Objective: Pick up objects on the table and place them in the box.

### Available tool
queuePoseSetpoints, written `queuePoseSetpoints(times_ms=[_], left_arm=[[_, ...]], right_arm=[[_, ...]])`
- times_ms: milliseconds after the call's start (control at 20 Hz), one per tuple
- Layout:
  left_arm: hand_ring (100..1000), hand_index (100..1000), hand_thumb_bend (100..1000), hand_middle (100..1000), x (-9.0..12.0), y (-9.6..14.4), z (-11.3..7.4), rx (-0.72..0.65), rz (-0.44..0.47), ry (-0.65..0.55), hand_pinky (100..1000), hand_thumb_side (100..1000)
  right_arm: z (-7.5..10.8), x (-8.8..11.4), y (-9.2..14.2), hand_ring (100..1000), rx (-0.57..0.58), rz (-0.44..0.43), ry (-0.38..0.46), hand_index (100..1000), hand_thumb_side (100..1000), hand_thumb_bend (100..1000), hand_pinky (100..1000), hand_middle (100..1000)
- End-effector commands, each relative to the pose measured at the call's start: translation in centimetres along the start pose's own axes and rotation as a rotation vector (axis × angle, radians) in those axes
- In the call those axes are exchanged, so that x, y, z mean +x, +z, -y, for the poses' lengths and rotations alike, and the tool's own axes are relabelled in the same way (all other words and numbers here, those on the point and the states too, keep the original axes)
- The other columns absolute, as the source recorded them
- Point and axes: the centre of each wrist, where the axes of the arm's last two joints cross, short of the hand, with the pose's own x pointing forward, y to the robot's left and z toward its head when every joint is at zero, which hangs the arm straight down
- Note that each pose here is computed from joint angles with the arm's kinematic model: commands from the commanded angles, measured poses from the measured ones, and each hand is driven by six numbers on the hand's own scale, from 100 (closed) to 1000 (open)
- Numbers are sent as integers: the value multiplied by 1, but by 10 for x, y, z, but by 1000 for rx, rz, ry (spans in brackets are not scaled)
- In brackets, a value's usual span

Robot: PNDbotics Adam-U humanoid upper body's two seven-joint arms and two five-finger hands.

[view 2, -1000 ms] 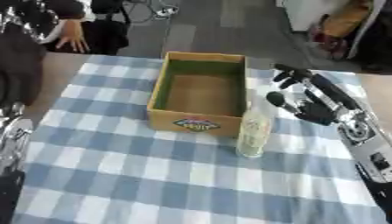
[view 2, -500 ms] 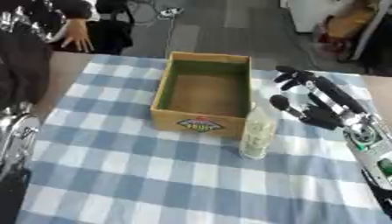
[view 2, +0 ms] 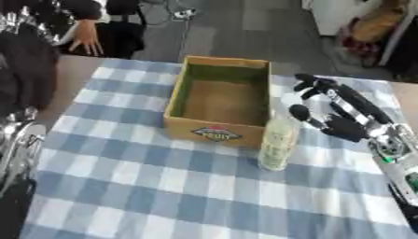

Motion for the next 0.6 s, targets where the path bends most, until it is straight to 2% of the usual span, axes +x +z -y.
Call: queuePoseSetpoints(times_ms=[50,600], left_arm=[[644,996,337,798,7,-6,0,-3,36,1,720,939],[645,996,338,798,7,-8,1,-3,45,6,721,939]], right_arm=[[9,2,-1,770,-8,7,25,1000,1000,663,980,815],[8,1,-4,786,13,2,51,1000,986,646,984,832]])
